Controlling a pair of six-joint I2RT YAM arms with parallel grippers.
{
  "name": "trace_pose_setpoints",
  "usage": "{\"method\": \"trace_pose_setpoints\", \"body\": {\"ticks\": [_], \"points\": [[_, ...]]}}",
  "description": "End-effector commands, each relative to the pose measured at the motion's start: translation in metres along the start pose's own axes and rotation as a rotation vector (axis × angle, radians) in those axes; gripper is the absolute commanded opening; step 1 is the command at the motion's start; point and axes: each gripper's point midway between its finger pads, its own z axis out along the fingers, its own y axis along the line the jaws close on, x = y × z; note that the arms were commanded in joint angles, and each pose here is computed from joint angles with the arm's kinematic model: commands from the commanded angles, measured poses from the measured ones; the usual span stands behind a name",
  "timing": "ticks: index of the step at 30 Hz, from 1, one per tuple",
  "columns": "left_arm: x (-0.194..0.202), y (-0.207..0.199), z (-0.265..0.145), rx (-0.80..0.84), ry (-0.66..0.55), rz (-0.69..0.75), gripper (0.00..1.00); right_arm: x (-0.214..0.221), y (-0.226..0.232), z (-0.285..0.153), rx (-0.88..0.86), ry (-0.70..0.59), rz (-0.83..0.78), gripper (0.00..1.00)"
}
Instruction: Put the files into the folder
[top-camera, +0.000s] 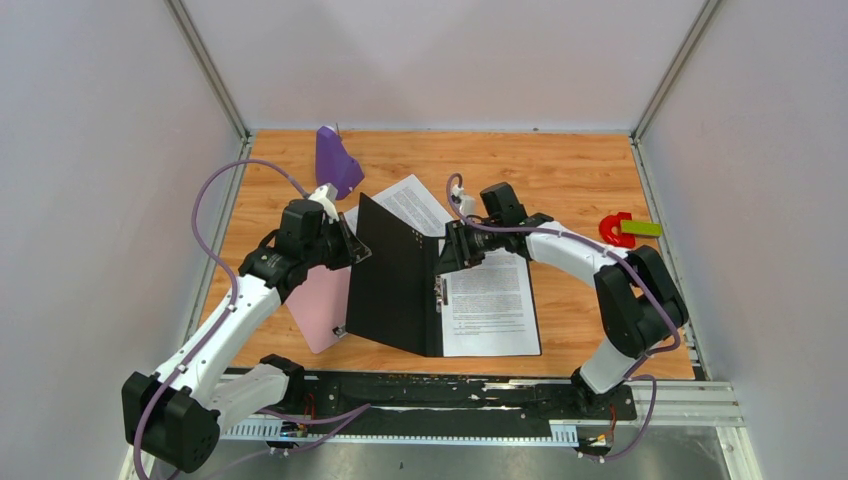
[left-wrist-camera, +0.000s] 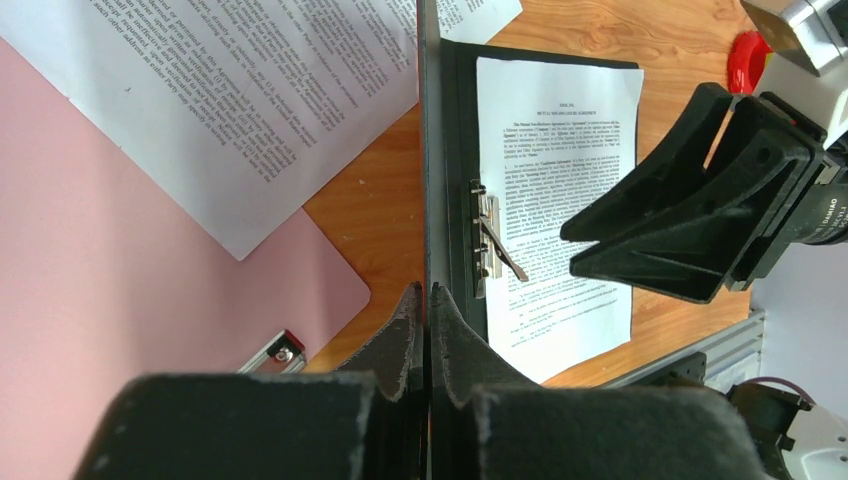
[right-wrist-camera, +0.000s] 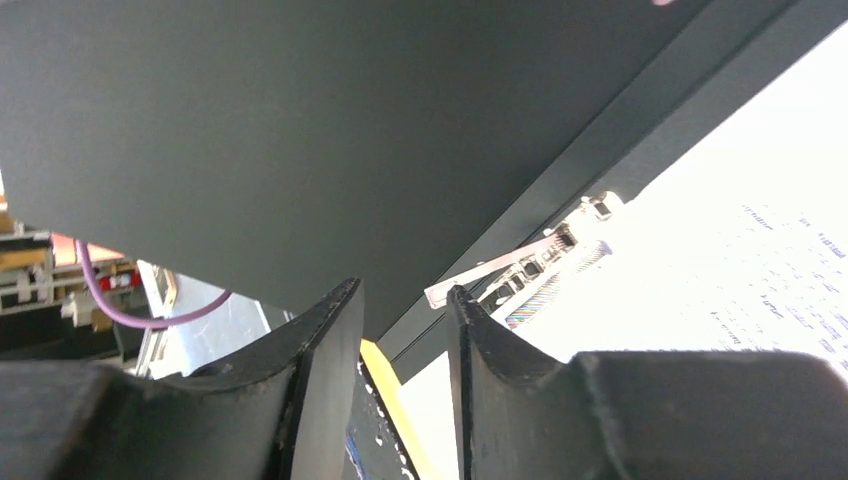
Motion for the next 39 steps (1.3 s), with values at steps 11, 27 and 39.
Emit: {"method": "trace_pose_setpoints", "body": {"ticks": [11, 27, 39], "points": [[-0.024, -0.013, -0.011, 0.038, -0.098, 0.042, 0.0, -0.006, -0.008, 0.013, 0.26, 0.029, 0.031, 0.32], [-0.024, -0.014, -0.009, 0.045, -0.099, 0.036, 0.0, 0.003, -0.009, 0.024, 0.281, 0.089, 0.017, 0.25], [-0.021, -0.013, -0.008, 0.048, -0.095, 0.03, 0.0, 0.006, -0.006, 0.03, 0.262, 0.104, 0.017, 0.23]]}}
